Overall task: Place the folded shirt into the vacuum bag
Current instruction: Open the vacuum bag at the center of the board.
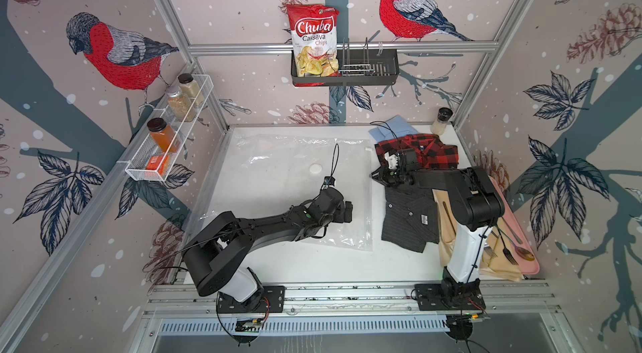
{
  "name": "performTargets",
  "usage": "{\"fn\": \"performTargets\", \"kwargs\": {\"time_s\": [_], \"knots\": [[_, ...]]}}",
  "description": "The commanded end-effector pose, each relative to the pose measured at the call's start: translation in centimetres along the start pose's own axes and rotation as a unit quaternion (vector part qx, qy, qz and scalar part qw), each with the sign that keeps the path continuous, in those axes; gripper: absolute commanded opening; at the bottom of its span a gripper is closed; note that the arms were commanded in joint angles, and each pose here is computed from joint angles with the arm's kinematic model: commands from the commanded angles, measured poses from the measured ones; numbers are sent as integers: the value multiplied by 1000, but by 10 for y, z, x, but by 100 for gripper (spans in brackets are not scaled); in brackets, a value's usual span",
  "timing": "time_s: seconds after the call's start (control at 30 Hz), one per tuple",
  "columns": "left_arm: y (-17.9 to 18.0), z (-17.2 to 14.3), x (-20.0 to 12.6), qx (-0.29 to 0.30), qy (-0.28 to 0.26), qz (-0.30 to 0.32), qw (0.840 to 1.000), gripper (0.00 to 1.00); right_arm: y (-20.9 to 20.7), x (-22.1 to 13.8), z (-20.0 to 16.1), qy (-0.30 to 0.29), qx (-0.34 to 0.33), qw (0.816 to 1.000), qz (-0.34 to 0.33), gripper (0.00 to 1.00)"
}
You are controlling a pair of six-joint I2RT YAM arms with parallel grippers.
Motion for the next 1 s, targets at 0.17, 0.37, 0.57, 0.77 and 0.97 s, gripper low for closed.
{"fn": "performTargets", "kwargs": {"time_s": [0.17,0.37,0.57,0.77,0.97], "knots": [[-18,4,13,13,20,-19,1000,96,23,-6,-9,14,-17,998,59,37],[-27,11,17,25,24,-14,999,96,37,-13,-13,9,-26,996,85,37],[-36,13,24,69,23,36,997,96,43,-13,-18,12,-31,995,94,38],[-49,15,33,111,17,83,990,96,44,-12,-19,15,-32,995,97,38],[-48,17,42,133,8,133,982,93,44,-14,-20,15,-34,994,98,38]]}}
Point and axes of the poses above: each gripper's point midway between its finger pads, its own x axis out along the fingers, its own y axis along the line the jaws close on, z = x × y, the point moved 3 cm from there along -x, back along the fingers, and after that the axes turned 5 degrees about -x, right-handed, at the moved point
